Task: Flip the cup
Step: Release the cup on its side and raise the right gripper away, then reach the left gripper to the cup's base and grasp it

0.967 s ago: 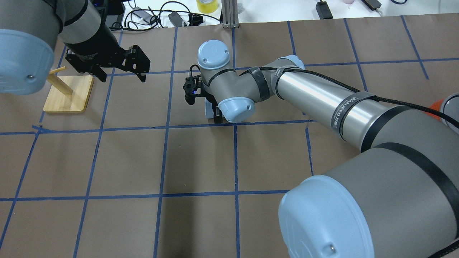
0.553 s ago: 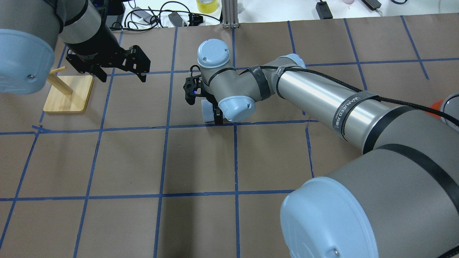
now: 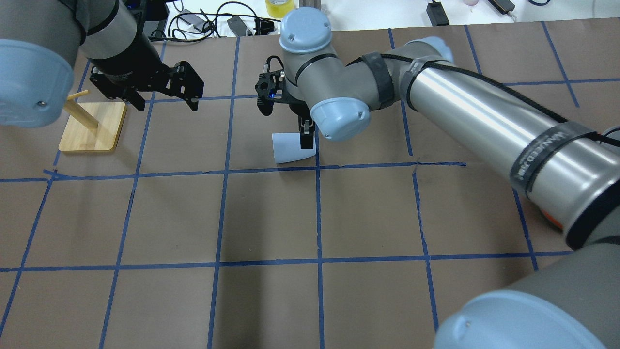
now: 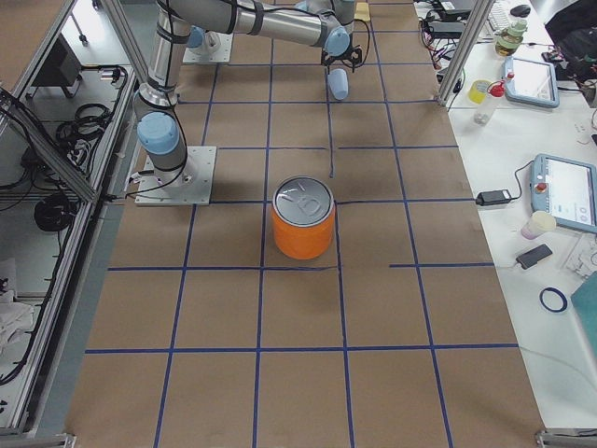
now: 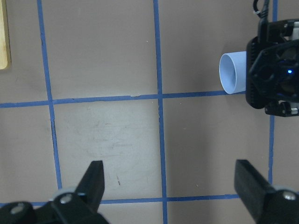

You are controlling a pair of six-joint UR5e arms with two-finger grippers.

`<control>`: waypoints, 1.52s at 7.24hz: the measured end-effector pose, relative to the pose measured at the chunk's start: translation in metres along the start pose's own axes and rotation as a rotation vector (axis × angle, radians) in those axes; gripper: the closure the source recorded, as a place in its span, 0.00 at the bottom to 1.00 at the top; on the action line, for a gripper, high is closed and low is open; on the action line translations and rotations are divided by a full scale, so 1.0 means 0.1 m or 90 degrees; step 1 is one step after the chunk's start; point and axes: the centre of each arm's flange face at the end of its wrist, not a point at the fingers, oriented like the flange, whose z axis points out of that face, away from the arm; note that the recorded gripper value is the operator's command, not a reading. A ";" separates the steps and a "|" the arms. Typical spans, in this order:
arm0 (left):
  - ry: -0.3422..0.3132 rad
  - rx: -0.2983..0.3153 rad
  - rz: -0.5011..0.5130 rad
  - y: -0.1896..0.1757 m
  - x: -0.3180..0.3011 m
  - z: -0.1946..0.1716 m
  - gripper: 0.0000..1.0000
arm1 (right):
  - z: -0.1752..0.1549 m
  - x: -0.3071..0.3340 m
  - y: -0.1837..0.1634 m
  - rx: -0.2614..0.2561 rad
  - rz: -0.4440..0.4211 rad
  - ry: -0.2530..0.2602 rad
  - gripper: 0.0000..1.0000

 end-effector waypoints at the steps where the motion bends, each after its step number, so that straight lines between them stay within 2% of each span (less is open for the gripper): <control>1: 0.010 0.000 -0.003 0.00 -0.01 0.00 0.00 | -0.46 0.01 0.24 0.002 0.026 0.014 0.00; 2: 0.030 -0.001 -0.007 0.00 -0.01 0.01 0.00 | -0.89 0.00 0.54 -0.001 0.056 0.021 0.00; 4: 0.105 -0.016 -0.024 -0.06 -0.06 0.18 0.00 | -1.53 -0.13 1.14 -0.018 0.115 0.002 0.00; 5: 0.153 -0.031 -0.039 -0.10 -0.10 0.36 0.00 | -1.68 -0.21 1.34 -0.027 0.136 -0.017 0.00; 6: 0.222 -0.037 -0.056 -0.15 -0.11 0.56 0.00 | -1.72 -0.26 1.44 -0.033 0.151 -0.029 0.00; 8: 0.349 -0.037 -0.085 -0.27 -0.16 1.11 0.00 | -1.79 -0.27 1.55 -0.038 0.222 -0.024 0.00; 9: 0.393 -0.032 -0.080 -0.34 -0.18 1.45 0.00 | -1.89 -0.29 1.64 -0.038 0.286 -0.013 0.00; 11: 0.454 -0.050 -0.080 -0.42 -0.18 2.05 0.00 | -2.10 -0.34 1.83 -0.035 0.487 0.013 0.00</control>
